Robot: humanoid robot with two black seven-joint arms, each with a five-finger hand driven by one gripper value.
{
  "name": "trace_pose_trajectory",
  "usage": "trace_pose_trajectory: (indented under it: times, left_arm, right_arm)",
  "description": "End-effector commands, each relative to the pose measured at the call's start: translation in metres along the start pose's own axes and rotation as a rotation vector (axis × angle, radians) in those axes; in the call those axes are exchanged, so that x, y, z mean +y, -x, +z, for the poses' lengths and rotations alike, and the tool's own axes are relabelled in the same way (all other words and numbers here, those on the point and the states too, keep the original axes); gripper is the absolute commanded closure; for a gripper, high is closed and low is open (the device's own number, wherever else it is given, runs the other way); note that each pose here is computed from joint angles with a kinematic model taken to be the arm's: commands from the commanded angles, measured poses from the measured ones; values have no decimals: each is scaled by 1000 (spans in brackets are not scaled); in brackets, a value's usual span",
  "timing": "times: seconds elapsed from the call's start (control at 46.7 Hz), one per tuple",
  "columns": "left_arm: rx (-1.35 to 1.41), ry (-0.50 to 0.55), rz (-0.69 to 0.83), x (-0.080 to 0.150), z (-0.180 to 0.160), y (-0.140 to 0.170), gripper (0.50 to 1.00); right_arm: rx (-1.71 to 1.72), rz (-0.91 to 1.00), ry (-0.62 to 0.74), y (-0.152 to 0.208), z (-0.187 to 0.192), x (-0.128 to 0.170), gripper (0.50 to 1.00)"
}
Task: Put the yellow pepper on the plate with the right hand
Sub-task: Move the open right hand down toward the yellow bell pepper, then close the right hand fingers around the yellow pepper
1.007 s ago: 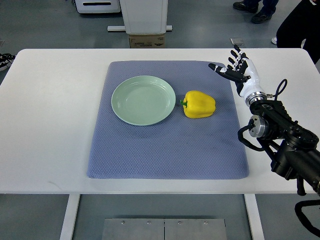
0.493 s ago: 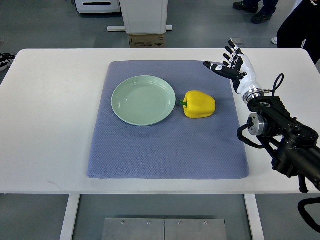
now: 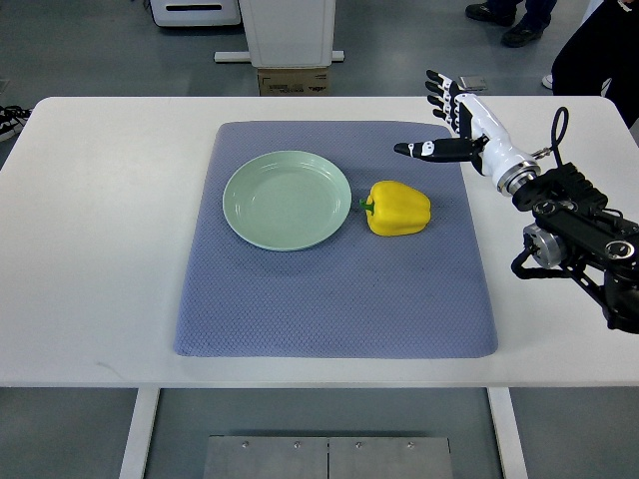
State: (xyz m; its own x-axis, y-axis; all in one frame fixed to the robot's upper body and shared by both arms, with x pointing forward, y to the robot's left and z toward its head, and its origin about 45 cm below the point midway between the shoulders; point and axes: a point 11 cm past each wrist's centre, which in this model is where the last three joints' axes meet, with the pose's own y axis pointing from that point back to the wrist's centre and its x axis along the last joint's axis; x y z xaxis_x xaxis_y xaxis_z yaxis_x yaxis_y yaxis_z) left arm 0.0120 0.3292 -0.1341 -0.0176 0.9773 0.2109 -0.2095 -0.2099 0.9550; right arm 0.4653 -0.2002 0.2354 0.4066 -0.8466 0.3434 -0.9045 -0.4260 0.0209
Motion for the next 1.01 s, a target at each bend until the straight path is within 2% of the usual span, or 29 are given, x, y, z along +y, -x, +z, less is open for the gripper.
trace_pose_trajectory:
  times: [0.0, 0.45, 0.986]
  left_arm:
    - [0, -1, -2, 0, 0, 0, 500]
    - [0, -1, 0, 0, 0, 0, 500]
    - [0, -1, 0, 0, 0, 0, 500]
  right_arm:
    - [98, -59, -30, 6, -1, 3, 505]
    - [365, -269, -45, 20, 2, 13, 505]
    - [486, -435, 28, 34, 22, 22, 505]
